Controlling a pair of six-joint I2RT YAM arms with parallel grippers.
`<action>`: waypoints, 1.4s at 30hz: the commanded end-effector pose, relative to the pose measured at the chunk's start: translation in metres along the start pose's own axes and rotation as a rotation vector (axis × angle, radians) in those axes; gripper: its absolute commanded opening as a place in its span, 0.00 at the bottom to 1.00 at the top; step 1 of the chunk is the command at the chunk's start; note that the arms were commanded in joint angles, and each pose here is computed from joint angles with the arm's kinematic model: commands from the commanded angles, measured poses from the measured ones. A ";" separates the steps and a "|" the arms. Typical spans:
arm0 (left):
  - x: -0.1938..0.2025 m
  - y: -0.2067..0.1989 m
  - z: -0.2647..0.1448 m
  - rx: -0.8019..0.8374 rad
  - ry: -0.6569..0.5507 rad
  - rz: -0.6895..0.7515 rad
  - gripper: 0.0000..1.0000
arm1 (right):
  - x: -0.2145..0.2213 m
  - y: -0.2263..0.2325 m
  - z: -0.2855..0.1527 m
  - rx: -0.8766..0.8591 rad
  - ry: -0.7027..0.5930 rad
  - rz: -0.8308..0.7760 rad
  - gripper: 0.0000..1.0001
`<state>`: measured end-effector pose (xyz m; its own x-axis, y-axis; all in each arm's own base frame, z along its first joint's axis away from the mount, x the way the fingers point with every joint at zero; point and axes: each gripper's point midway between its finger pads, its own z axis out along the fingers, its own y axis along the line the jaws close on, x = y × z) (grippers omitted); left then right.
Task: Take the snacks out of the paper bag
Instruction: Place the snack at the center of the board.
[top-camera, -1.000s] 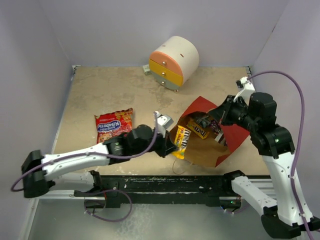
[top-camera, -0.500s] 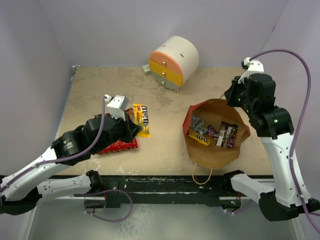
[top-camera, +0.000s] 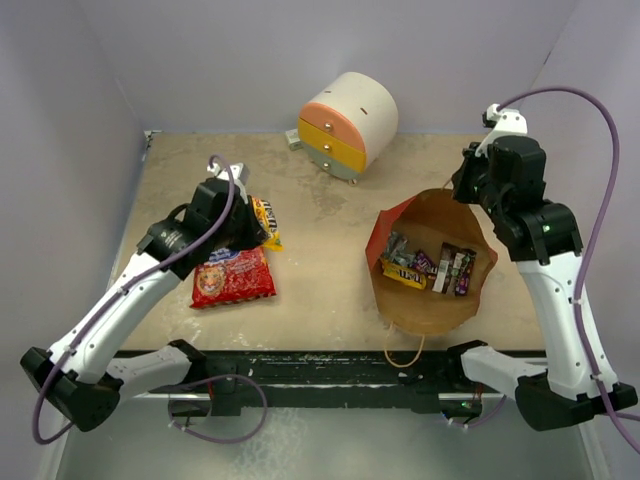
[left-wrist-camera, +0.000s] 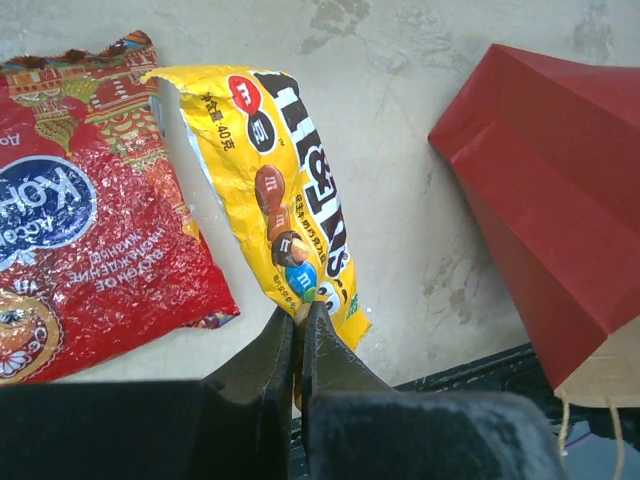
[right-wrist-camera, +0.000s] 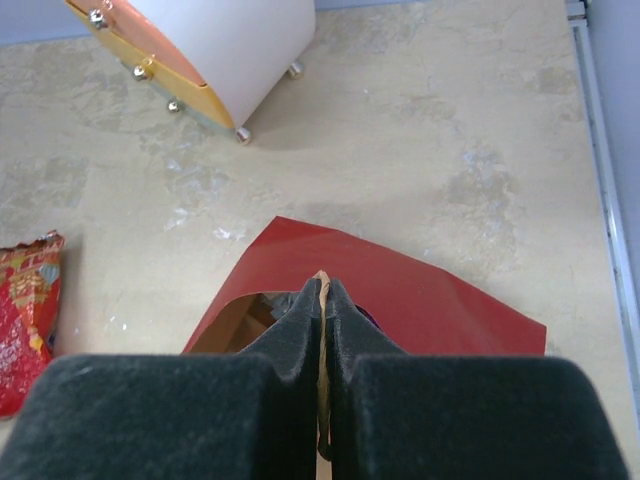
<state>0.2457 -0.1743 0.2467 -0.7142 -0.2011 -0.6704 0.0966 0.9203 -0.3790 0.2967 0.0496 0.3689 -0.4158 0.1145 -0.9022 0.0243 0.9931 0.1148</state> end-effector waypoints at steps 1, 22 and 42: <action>-0.018 -0.007 0.018 0.108 0.029 -0.050 0.00 | -0.037 -0.006 -0.008 0.036 -0.117 0.001 0.00; -0.106 0.104 0.186 0.079 0.139 0.101 0.00 | -0.041 0.028 -0.009 -0.152 -0.122 -0.034 0.00; -0.103 0.191 0.244 -0.099 0.258 0.066 0.46 | -0.031 0.021 -0.007 -0.120 -0.098 -0.050 0.00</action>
<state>0.4954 -0.0822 0.0470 -0.8958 -0.0617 -0.4401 0.1064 0.9317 -0.3473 0.3010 0.0656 0.3710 -0.4219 0.0594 -0.9047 -0.0861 0.9907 0.1052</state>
